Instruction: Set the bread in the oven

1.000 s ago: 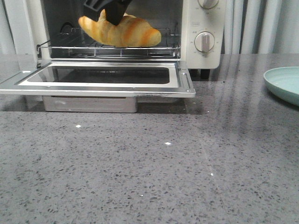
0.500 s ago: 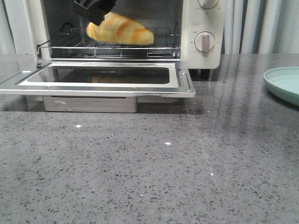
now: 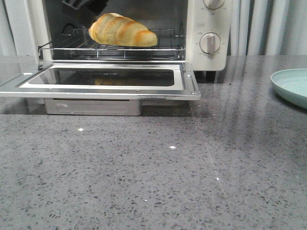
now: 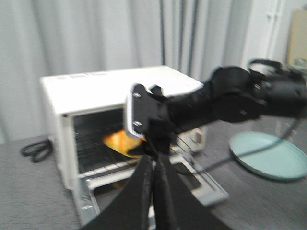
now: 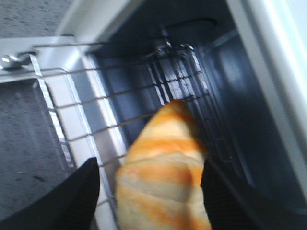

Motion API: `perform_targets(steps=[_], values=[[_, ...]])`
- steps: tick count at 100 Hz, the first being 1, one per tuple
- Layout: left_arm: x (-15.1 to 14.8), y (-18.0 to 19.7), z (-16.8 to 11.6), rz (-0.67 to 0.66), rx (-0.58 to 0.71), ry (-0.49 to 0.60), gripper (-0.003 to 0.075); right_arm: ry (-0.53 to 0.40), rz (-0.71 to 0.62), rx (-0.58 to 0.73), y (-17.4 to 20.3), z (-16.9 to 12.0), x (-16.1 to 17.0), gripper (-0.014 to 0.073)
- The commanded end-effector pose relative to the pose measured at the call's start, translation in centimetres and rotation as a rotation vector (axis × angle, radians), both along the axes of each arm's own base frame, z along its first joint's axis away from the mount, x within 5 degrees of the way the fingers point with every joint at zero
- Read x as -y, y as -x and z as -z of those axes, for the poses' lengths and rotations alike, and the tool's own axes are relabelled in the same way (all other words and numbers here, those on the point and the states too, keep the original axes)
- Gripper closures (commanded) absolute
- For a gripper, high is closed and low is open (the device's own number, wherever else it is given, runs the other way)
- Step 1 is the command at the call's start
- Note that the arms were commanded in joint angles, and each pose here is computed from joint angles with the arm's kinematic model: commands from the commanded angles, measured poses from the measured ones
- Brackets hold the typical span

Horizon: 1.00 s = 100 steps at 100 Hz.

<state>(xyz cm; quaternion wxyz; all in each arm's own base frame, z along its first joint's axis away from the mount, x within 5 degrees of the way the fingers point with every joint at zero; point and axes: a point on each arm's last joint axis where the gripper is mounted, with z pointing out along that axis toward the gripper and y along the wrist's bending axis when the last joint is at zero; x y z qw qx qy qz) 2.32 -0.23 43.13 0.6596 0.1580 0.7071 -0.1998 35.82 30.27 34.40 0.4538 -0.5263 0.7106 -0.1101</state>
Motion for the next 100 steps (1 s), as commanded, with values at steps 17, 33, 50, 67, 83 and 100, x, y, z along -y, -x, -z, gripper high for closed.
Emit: perform_targets(steps=[17,33,50,67,83,100], values=[[-2.1,2.4,-0.5,-0.196,0.111,0.055,0.0742,-0.053,-0.042,0.088,3.7,-5.5,-0.2,0.0181],[-2.1,3.7,0.9,-0.298,0.2,0.06,0.0742,-0.091,-0.007,0.026,6.1,-6.5,-0.4,0.0181],[-1.6,4.3,3.4,-0.336,0.25,0.094,0.0742,-0.098,0.088,-0.077,8.2,-7.2,0.5,0.0181],[-1.3,4.0,6.1,-0.376,0.247,0.091,0.0742,-0.042,0.149,-0.155,9.9,-7.8,1.9,0.0184],[-0.6,2.2,8.3,-0.356,0.278,0.12,0.0742,-0.005,0.238,-0.23,10.6,-7.8,3.2,0.0287],[-0.1,0.1,11.7,-0.343,0.238,0.108,0.0742,-0.026,0.253,-0.267,11.4,-8.4,3.8,0.0484]])
